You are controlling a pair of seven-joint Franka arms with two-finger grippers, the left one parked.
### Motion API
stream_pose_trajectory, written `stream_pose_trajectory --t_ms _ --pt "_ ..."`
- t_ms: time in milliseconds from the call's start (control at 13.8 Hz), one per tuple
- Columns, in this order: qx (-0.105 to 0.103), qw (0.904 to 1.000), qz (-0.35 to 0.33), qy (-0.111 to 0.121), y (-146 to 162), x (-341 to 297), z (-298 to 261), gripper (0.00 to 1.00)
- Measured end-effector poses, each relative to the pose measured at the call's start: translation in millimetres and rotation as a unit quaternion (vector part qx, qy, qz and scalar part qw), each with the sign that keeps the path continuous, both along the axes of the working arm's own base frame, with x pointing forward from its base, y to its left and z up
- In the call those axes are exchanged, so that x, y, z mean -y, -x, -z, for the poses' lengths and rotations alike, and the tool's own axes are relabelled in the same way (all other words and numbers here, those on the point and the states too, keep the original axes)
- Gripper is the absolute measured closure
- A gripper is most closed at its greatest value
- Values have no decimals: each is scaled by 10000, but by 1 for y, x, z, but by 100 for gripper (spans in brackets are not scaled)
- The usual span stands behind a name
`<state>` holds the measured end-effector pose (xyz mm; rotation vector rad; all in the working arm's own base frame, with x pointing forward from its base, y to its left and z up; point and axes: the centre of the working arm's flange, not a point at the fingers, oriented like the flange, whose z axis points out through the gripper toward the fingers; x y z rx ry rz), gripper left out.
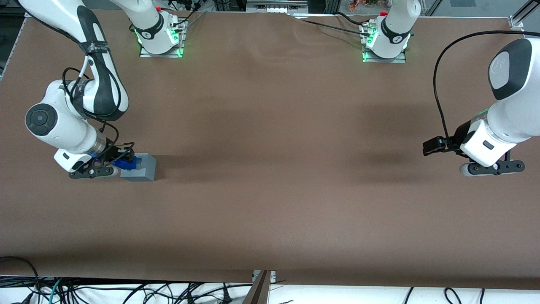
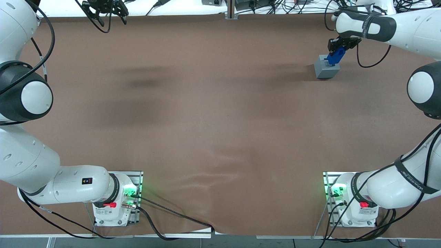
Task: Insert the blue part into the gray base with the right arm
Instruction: 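Lower the blue block into the gray base's hole with the right gripper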
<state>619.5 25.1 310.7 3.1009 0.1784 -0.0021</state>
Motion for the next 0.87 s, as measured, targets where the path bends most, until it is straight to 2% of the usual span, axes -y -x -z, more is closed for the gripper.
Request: stream_pose_trajectory --t_ms 870 --pt "47 9999 100 -83 -1 0 12 50"
